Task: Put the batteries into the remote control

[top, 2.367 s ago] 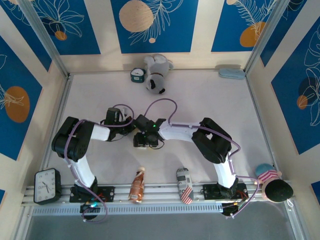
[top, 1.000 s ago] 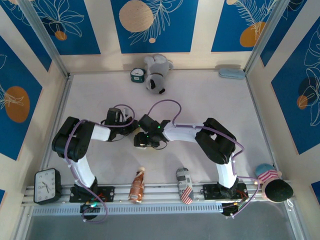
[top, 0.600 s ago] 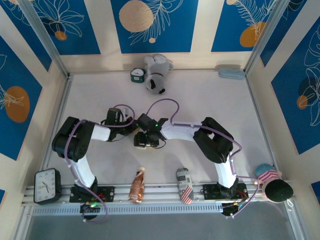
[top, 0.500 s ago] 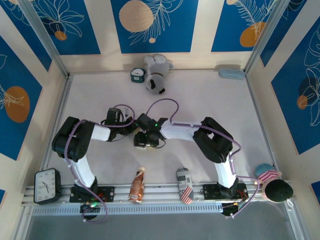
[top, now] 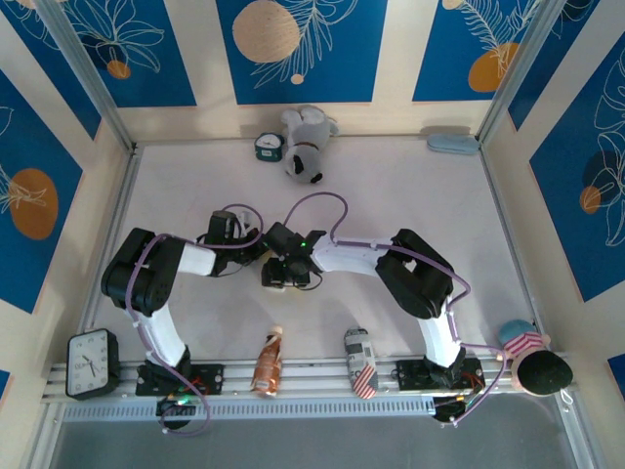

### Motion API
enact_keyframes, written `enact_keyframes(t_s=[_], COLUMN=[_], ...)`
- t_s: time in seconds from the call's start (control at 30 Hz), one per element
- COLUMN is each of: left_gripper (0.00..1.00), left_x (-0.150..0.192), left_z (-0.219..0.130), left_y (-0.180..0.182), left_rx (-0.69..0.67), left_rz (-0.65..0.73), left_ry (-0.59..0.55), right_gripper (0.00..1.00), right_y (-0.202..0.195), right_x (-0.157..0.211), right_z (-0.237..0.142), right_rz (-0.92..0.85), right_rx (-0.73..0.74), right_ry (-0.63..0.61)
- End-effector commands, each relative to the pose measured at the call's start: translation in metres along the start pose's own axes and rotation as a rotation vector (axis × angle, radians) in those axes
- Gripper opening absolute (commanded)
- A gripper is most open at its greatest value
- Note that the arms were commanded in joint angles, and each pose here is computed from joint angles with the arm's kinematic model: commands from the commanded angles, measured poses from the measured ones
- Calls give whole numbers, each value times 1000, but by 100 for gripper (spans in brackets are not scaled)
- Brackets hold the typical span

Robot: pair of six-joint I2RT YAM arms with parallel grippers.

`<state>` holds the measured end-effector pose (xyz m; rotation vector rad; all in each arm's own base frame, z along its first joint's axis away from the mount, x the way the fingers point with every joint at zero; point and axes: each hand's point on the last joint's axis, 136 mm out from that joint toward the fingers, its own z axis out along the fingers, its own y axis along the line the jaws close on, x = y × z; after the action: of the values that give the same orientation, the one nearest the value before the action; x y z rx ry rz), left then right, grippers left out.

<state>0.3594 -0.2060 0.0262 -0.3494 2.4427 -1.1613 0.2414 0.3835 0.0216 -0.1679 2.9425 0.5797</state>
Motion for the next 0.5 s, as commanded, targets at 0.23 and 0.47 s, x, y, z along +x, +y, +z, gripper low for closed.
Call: enact_keyframes(t_s=[0.23,0.47], left_gripper=[6,6], left_x=[21,21], left_z=[4,3], left_y=[6,6], left_rx=[-10,-10], left_rz=[-12,-12], left_ry=[74,74], right_gripper=[59,58], right_y=[-73,-82], right_x=[44,48], right_z=[34,36], right_rz=[18,25], right_rx=[250,287], right_ry=[144,159])
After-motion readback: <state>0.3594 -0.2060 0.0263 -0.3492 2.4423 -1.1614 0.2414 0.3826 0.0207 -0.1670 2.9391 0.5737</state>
